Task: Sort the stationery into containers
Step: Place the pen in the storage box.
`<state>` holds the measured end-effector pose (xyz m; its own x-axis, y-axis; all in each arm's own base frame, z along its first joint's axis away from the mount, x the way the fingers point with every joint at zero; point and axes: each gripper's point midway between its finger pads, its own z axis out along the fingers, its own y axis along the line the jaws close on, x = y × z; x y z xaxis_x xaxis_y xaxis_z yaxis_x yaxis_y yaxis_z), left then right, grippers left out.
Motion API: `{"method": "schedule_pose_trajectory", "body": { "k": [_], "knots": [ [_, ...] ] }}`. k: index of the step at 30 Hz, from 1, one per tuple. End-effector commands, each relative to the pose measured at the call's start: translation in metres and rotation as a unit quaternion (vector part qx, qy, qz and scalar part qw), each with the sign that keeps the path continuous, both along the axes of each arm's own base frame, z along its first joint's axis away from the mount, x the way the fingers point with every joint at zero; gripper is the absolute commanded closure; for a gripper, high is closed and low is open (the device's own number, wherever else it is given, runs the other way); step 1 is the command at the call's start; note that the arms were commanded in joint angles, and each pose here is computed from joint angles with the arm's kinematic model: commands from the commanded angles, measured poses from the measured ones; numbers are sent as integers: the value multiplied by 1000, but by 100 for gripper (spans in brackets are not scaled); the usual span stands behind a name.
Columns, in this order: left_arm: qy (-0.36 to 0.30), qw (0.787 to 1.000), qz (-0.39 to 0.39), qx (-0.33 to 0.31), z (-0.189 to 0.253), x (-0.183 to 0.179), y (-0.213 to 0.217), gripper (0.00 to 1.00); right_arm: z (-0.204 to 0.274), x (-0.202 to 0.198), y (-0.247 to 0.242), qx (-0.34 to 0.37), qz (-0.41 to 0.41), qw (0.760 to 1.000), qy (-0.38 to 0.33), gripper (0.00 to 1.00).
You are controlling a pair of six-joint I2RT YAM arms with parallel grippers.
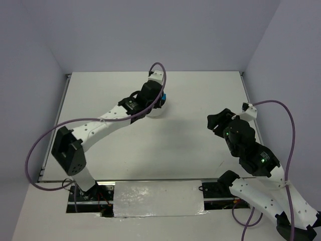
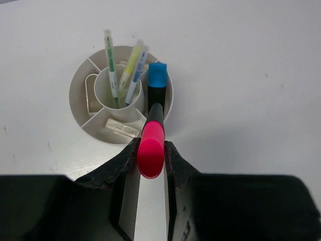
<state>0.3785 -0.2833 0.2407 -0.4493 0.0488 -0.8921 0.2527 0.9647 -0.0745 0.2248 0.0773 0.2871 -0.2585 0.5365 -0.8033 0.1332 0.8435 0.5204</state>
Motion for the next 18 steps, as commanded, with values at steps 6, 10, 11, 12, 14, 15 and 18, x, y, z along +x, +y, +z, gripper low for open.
{"method": "schedule_pose_trajectory", "body": {
  "k": [6,10,11,12,14,15,18],
  "knots": [
    [1,998,28,47,-9,55,-12,100,-5,-1,9,-23,35,999,8,39],
    [9,998,20,56,-22,63,-22,100,-6,2,10,-30,39,999,2,39],
    [12,998,18,60,-25,64,-23,100,-7,2,10,-33,39,999,2,39],
    [16,998,14,62,-29,65,-25,100,-7,3,10,-37,40,998,3,39],
    [27,997,18,76,-40,68,-26,100,-7,4,10,-43,41,998,3,39],
    [25,996,25,80,-38,72,-25,100,-6,5,12,-43,43,998,1,39],
    [39,994,28,93,-49,72,-24,100,-5,7,13,-45,45,998,-2,39]
  ]
}}
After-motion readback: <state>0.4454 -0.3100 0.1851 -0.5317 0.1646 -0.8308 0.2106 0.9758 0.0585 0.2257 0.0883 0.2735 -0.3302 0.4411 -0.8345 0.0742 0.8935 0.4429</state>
